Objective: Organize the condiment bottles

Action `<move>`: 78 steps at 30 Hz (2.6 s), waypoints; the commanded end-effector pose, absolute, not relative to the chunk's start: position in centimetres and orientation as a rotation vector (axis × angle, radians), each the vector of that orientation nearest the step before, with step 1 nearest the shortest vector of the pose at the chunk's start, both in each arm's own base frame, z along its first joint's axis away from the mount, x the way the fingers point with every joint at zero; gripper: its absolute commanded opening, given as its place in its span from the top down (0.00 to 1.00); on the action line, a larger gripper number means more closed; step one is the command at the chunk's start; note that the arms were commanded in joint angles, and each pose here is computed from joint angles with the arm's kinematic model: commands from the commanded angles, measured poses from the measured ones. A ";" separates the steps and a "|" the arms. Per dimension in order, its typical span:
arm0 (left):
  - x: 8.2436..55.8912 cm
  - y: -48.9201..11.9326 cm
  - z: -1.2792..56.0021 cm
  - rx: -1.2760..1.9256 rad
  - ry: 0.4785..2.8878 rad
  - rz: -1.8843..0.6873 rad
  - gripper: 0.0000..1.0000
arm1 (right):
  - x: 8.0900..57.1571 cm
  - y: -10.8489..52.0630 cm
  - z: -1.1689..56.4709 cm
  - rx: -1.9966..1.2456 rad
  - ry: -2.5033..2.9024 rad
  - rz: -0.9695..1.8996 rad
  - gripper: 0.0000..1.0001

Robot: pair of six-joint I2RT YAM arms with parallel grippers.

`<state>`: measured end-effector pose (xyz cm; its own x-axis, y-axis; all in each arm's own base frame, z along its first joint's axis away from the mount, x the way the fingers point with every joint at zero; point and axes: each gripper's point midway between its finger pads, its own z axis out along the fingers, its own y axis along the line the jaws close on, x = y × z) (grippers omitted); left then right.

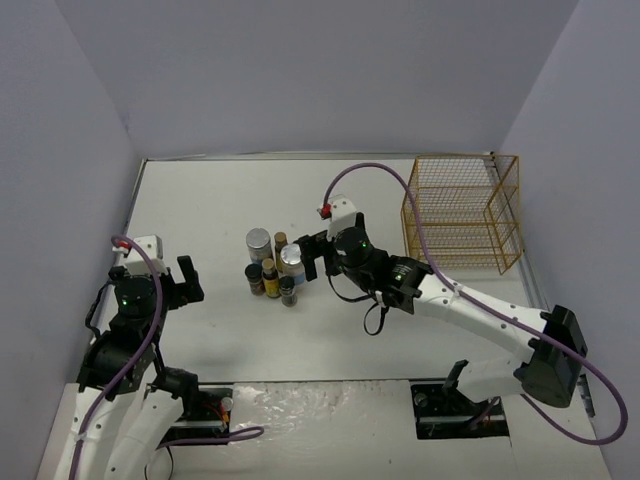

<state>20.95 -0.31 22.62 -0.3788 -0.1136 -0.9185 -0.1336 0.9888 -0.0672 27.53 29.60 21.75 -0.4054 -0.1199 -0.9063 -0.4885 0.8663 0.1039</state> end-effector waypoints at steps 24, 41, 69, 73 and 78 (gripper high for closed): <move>22.3 -0.3 24.8 -0.196 1.890 0.016 0.03 | 31.1 37.2 18.2 -0.376 1.940 0.388 0.02; 22.4 -0.5 24.6 -0.187 1.898 0.011 0.03 | 31.5 36.3 16.3 -0.360 1.966 0.341 0.29; 22.5 -0.7 24.4 -0.179 1.909 0.004 0.03 | 38.1 12.0 37.7 0.052 1.815 0.089 1.00; 22.5 -0.6 24.4 -0.180 1.910 0.010 0.03 | 40.9 5.5 40.1 0.183 1.774 0.006 1.00; 22.4 -0.5 24.4 -0.183 1.906 0.016 0.03 | 44.5 -1.7 40.4 0.310 1.765 -0.045 1.00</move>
<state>21.43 -0.41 22.35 -0.3923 -0.1099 -0.9132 -0.1356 0.9889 -0.0607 41.66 1.65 38.27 -0.2516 0.1569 -0.9550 0.2211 0.9700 0.1011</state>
